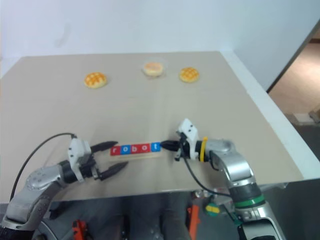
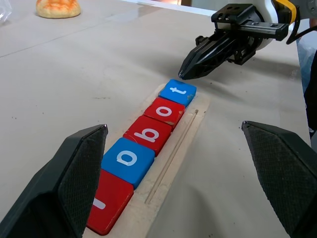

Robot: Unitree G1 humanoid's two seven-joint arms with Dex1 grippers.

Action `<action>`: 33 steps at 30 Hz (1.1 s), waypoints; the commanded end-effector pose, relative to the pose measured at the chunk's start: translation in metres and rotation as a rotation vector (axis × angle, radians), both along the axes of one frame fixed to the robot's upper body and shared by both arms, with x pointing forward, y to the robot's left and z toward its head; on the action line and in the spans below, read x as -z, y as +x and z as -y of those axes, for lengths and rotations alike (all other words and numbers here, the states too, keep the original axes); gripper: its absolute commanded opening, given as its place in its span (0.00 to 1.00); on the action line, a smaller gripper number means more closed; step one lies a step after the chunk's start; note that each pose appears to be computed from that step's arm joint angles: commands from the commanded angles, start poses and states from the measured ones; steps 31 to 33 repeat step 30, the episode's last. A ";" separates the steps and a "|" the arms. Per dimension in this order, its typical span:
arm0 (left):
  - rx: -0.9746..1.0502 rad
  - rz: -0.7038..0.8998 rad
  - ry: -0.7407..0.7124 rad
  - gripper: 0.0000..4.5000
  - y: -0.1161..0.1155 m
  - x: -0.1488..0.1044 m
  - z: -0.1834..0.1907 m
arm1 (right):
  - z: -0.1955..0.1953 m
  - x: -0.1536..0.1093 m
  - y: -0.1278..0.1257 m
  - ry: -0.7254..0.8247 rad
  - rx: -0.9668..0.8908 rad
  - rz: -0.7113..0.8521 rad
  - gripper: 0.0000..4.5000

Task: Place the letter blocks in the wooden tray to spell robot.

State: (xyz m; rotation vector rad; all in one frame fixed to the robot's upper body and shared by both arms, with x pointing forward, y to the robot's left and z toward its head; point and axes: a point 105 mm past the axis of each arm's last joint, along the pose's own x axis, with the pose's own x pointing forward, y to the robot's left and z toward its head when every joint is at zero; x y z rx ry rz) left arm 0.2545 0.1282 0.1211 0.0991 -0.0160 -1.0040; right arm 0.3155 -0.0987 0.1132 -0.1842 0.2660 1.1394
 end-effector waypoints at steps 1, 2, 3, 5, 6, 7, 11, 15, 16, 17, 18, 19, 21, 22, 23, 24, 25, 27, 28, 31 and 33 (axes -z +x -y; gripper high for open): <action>0.009 0.042 0.008 1.00 0.000 -0.009 0.000 | -0.006 -0.009 0.003 0.004 -0.014 0.049 0.01; 0.009 0.043 0.010 1.00 0.000 -0.008 0.000 | -0.006 -0.008 0.003 0.001 -0.018 0.050 0.01; 0.009 0.043 0.011 1.00 0.000 -0.008 0.000 | -0.007 -0.007 0.002 -0.004 -0.026 0.050 0.01; 0.009 0.044 0.015 1.00 0.000 -0.008 0.001 | -0.008 -0.006 0.002 -0.009 -0.035 0.052 0.01; 0.009 0.044 0.017 1.00 0.000 -0.008 0.001 | -0.008 -0.006 0.002 -0.009 -0.035 0.052 0.01; 0.009 0.044 0.018 1.00 0.000 -0.007 0.001 | -0.008 -0.005 0.002 -0.011 -0.035 0.056 0.01; 0.006 0.045 0.021 1.00 0.000 -0.007 0.001 | -0.006 -0.008 0.006 -0.015 -0.028 0.081 0.01; -0.076 0.054 -0.009 1.00 0.007 -0.013 -0.012 | 0.009 -0.026 0.018 0.029 0.046 0.120 0.14; -0.112 0.054 -0.024 1.00 0.011 -0.016 -0.017 | 0.015 -0.032 0.022 0.046 0.078 0.135 0.20; -0.154 0.057 -0.039 1.00 0.015 -0.019 -0.025 | 0.023 -0.039 0.025 0.066 0.113 0.147 0.28; -0.197 0.058 -0.053 1.00 0.020 -0.022 -0.033 | 0.030 -0.044 0.027 0.080 0.136 0.156 0.34; -0.237 0.057 -0.065 1.00 0.023 -0.024 -0.041 | 0.035 -0.047 0.026 0.090 0.150 0.158 0.42; -0.310 0.063 -0.066 1.00 0.028 -0.026 -0.055 | 0.048 -0.051 0.022 0.110 0.175 0.156 0.57; -0.342 0.069 -0.053 1.00 0.030 -0.026 -0.062 | 0.055 -0.050 0.020 0.113 0.196 0.156 0.65; -0.368 0.072 -0.044 1.00 0.031 -0.025 -0.068 | 0.062 -0.047 0.018 0.115 0.215 0.154 0.73; -0.401 0.066 -0.031 1.00 0.033 -0.023 -0.074 | 0.070 -0.042 0.015 0.108 0.232 0.152 0.81; -0.430 0.054 -0.020 1.00 0.034 -0.020 -0.080 | 0.076 -0.037 0.012 0.096 0.250 0.153 0.89; -0.492 0.033 -0.005 1.00 0.037 -0.015 -0.090 | 0.088 -0.031 0.008 0.088 0.304 0.150 0.99; -0.510 0.034 -0.013 1.00 0.037 -0.016 -0.093 | 0.093 -0.030 0.008 0.089 0.331 0.153 0.99; -0.571 0.072 0.057 1.00 0.038 -0.014 -0.102 | 0.100 -0.028 0.006 0.104 0.382 0.151 0.99; -0.571 0.072 0.057 1.00 0.038 -0.014 -0.102 | 0.100 -0.028 0.006 0.104 0.382 0.151 0.99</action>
